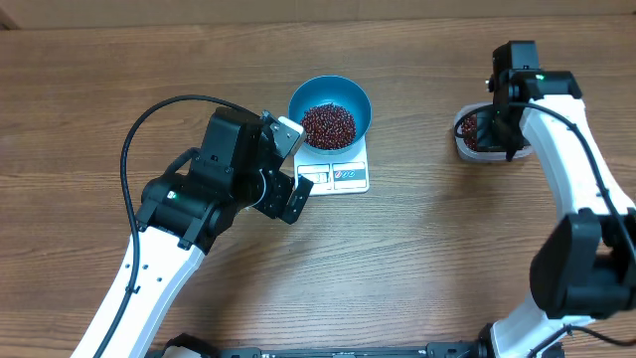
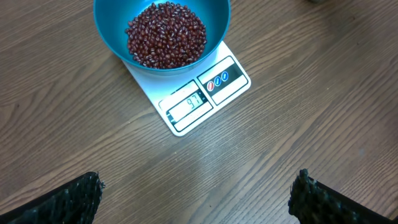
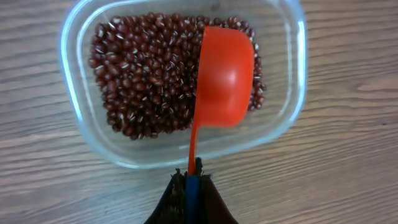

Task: Scoop item into bowl and weigh 150g on scale
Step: 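Move the empty red scoop back over the bean tub with the right gripper, then lower the scoop into the red beans with the right gripper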

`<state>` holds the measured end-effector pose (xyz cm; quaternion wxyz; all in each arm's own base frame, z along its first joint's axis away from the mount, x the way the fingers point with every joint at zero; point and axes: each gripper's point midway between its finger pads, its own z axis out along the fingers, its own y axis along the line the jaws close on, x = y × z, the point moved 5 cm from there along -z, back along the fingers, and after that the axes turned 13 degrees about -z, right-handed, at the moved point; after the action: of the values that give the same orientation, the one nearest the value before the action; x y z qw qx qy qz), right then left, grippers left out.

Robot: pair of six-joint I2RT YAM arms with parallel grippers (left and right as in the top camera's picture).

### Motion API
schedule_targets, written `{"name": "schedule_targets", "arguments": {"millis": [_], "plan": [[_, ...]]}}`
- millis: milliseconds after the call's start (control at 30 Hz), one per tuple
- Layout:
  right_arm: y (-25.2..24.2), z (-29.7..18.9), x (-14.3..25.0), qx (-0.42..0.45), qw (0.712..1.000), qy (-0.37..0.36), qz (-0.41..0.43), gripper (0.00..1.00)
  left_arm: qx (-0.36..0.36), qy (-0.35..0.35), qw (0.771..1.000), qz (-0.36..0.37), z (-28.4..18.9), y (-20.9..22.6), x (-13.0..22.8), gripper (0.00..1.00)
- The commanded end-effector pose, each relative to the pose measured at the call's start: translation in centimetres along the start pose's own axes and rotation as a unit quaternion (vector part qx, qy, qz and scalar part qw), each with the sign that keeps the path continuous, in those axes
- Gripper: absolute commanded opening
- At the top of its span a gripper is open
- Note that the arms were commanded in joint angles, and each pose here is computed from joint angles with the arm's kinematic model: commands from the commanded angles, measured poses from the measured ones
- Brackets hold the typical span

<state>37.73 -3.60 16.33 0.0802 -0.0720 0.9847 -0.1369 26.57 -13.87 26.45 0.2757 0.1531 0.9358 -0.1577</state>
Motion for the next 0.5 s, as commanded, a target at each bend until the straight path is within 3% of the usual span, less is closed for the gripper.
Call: {"name": "schedule_targets", "arguments": {"millis": [0, 467], "plan": [[-0.1, 0.9, 0.1, 0.011, 1.0, 0.011, -0.002, 0.04, 0.006, 0.003, 1.0, 0.007, 0.1, 0.0, 0.2, 1.0], [2.9, 1.2, 0.0, -0.103, 0.994, 0.002, -0.046, 0.04, 0.006, 0.003, 1.0, 0.007, 0.0, 0.0, 0.2, 1.0]]}}
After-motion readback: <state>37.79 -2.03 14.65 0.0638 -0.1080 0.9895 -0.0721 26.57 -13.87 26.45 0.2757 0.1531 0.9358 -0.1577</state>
